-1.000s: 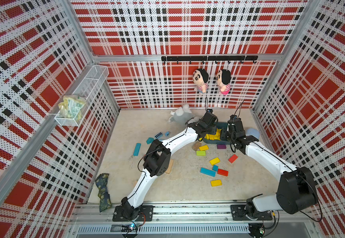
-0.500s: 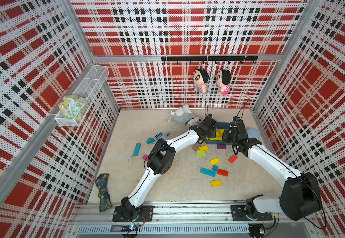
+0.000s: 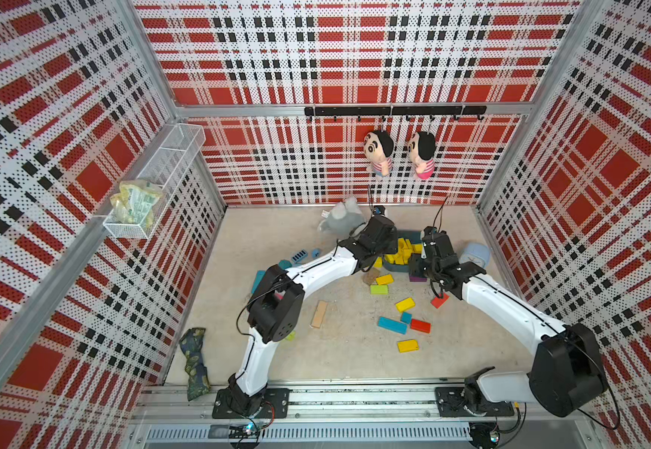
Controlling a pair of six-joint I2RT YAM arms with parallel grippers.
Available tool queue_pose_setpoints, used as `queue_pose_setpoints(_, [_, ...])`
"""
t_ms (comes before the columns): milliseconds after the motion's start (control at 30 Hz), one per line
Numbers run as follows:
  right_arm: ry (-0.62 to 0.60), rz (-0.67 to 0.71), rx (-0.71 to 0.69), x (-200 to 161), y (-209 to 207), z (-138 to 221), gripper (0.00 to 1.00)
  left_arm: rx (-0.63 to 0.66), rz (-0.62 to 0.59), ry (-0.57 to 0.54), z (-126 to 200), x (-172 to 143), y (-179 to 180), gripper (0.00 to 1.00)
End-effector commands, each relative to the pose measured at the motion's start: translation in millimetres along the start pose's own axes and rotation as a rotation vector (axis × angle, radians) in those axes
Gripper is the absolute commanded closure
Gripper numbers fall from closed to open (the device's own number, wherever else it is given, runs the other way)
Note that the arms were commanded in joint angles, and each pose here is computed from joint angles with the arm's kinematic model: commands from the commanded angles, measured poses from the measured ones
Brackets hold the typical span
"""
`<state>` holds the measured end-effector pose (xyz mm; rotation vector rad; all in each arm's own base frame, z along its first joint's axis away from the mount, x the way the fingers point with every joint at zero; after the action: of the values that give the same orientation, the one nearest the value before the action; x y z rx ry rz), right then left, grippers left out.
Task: Pick out the yellow building blocks
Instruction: Place the building block in the storage box.
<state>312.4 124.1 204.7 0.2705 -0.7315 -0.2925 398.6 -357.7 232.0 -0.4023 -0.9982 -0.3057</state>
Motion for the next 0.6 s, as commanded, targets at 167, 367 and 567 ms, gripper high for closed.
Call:
queue_pose_setpoints(167, [0.232,0.042,-0.147,-59,-5,-15,0.47,0.164,0.178,-0.088,36,-6,64,0.45])
queue_pose_setpoints(367, [0.156,-0.095,-0.294,-65,-7,-13,0.34,0.225,0.204,-0.09,57,-18,81,0.44])
queue_pose_setpoints(567, [0.118,-0.355,-0.362,-69,-1,-22,0.31,0.277,0.204,-0.06,77,-27,92,0.42])
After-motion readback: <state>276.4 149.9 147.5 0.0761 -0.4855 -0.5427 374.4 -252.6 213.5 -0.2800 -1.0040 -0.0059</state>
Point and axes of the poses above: each gripper's point midway between its finger pads, its own z axis back along the fingers, its own y axis along the line the jaws close on, x = y × z, the point moved 7 cm from there along z, back along the fingers, and after that the axes turned 15 degrees about -z, right-handed, at the moved point
